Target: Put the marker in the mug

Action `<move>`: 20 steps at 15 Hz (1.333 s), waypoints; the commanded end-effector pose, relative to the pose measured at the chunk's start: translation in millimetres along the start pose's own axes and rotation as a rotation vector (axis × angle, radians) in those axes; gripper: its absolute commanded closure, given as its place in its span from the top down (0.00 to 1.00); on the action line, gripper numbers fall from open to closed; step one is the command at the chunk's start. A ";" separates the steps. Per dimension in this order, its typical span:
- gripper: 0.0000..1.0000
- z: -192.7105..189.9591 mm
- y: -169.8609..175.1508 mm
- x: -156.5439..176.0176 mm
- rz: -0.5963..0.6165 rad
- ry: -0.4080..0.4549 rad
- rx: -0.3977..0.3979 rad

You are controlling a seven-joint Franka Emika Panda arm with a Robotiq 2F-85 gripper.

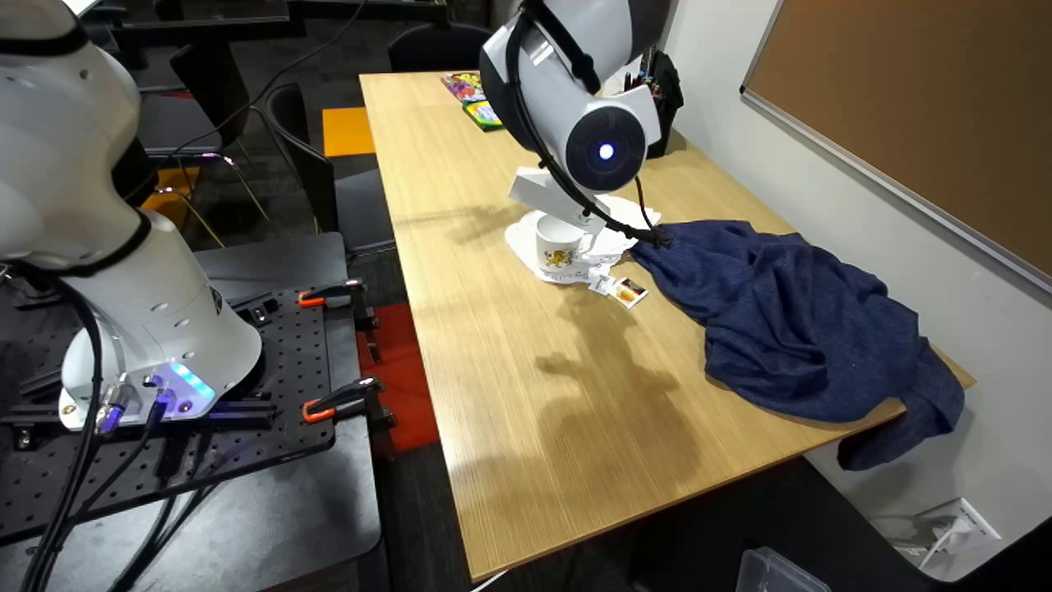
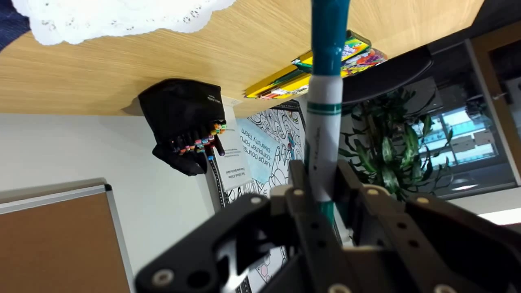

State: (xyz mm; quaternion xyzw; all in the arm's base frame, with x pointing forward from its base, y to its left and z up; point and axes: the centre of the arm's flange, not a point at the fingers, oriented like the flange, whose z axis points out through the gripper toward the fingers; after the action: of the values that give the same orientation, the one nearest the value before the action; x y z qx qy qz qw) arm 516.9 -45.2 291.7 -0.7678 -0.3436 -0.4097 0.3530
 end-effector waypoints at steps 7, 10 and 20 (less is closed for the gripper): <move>0.05 20.8 0.7 -36.5 -0.052 0.119 -0.115; 0.05 25.4 1.3 -46.3 -0.054 0.115 -0.140; 0.05 52.2 5.2 -74.1 -0.045 0.074 -0.188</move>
State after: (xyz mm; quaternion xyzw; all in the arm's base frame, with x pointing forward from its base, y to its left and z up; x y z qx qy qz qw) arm 507.8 -29.3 213.7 -0.7673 -0.3071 -0.4722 0.3066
